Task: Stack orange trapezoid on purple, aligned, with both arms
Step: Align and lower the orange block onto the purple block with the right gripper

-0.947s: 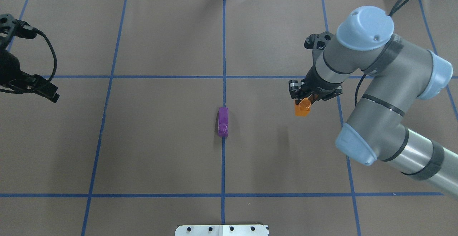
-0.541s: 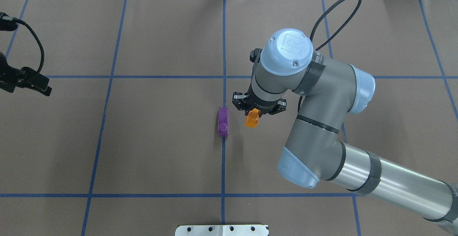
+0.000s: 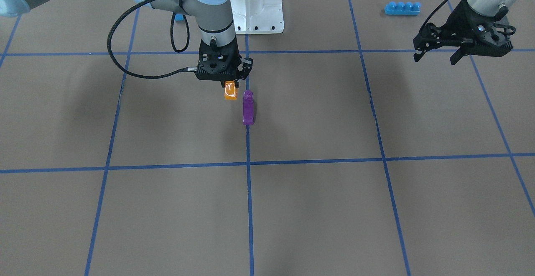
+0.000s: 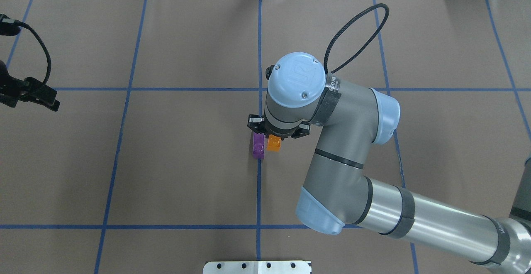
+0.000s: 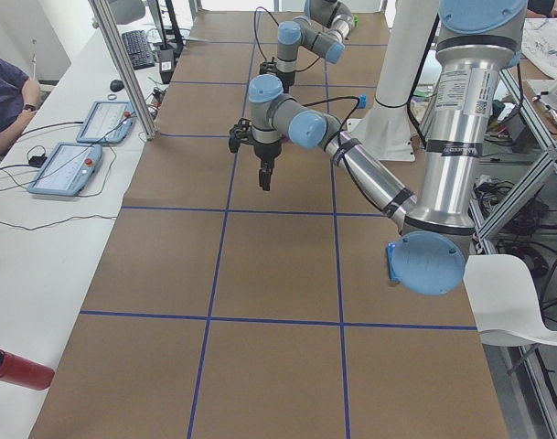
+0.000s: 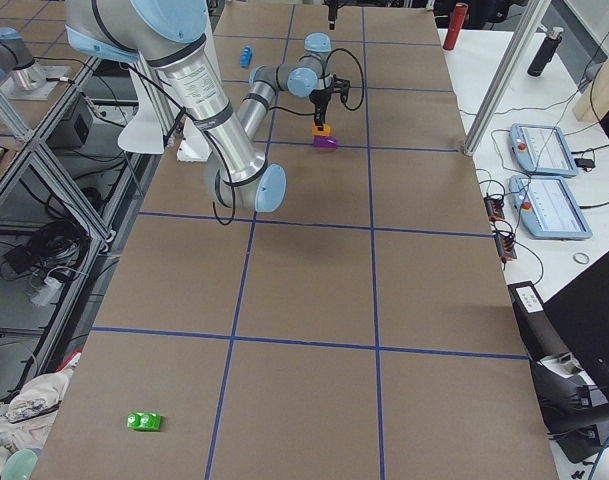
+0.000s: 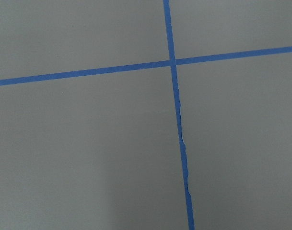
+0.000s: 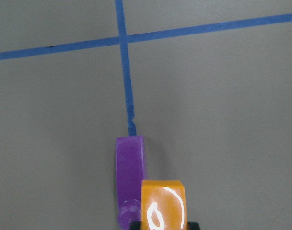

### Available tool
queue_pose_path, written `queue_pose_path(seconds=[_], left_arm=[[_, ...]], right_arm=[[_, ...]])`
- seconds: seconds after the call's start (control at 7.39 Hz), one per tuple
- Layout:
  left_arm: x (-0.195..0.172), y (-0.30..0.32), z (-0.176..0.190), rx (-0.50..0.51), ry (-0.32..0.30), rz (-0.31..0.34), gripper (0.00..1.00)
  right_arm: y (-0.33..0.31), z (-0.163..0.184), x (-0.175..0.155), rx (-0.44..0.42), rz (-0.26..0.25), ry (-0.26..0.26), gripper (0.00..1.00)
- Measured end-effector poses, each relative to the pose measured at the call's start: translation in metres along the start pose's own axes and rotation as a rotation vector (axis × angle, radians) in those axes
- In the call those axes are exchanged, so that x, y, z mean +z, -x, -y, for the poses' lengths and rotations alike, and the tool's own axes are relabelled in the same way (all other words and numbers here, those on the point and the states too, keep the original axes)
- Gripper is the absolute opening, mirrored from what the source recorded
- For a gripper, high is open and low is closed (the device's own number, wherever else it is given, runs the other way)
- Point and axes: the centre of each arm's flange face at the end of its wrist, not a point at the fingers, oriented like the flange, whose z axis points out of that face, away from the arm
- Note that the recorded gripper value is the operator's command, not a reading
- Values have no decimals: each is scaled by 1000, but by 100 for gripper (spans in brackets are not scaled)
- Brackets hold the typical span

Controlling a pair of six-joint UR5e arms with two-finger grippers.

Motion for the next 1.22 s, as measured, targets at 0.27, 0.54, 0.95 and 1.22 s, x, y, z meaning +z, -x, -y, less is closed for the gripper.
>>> queue_pose_path(seconds=[0.27, 0.54, 0.95, 1.22], left_arm=[[1, 0, 0, 0, 2, 0, 100], [1, -1, 0, 0, 3, -2, 100], [2, -1, 0, 0, 5, -3, 100], [2, -1, 0, -1, 5, -3, 100]], right_arm=[[18, -6, 8, 2, -9, -16, 0], [21, -8, 15, -3, -25, -36, 0], [22, -11, 22, -11, -38, -49, 0], [23, -15, 24, -17, -41, -53, 0]])
